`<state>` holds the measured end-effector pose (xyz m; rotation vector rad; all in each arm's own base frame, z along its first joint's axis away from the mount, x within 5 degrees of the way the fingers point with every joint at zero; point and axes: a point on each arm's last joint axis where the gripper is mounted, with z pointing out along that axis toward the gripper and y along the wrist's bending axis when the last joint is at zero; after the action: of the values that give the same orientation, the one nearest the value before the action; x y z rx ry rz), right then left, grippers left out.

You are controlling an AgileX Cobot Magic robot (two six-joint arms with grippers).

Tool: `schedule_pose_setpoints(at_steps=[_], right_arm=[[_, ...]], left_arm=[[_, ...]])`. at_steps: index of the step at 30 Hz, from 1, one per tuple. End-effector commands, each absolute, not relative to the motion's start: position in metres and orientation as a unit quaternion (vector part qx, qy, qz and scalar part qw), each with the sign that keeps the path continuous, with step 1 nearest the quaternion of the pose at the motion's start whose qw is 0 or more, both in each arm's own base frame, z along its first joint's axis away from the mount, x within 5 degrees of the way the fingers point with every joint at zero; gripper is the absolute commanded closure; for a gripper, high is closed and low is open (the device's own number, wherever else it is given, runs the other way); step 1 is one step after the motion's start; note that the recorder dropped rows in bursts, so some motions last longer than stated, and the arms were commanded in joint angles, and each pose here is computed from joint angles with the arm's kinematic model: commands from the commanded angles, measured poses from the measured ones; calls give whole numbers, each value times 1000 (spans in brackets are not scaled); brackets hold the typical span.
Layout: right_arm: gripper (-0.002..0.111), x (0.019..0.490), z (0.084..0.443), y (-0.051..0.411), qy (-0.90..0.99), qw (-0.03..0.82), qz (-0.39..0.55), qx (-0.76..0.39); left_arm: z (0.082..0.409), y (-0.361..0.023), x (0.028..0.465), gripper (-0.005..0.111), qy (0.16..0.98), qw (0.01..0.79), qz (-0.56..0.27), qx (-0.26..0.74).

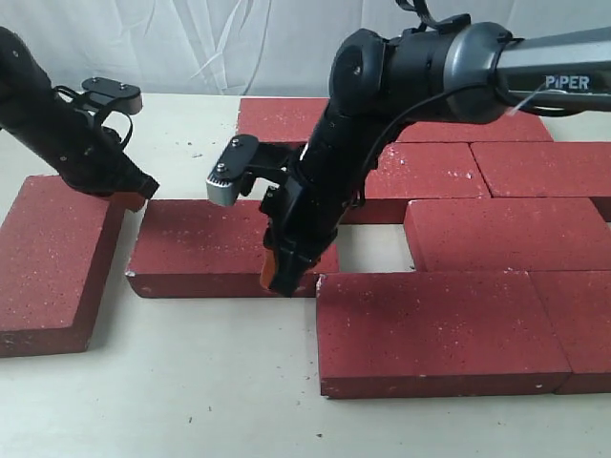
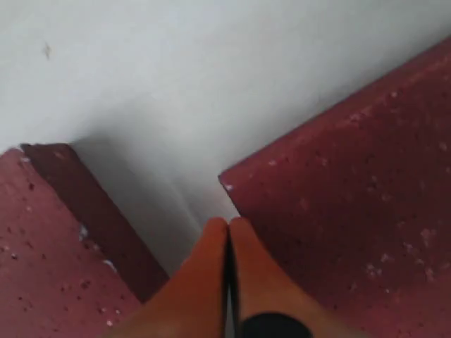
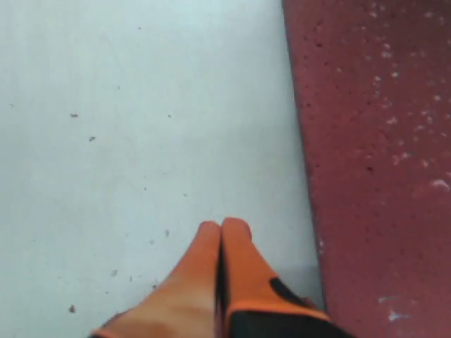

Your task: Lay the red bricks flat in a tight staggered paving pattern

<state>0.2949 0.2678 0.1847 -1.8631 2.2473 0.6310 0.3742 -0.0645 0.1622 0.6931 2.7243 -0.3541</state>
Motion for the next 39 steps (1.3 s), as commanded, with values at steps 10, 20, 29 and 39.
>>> schedule_pose_setpoints(at_steps=[10, 20, 29, 39], right_arm=[[109, 349, 198, 185, 867, 113, 133, -468], [109, 371, 195, 138, 902, 132, 125, -392], [109, 374, 197, 136, 906, 147, 139, -373], [109, 374, 197, 136, 906, 148, 140, -372]], left_arm=[[156, -60, 368, 107, 963, 134, -109, 208], [152, -67, 365, 107, 961, 136, -107, 216], [137, -70, 362, 107, 963, 104, -111, 222], [130, -82, 365, 107, 961, 104, -120, 225]])
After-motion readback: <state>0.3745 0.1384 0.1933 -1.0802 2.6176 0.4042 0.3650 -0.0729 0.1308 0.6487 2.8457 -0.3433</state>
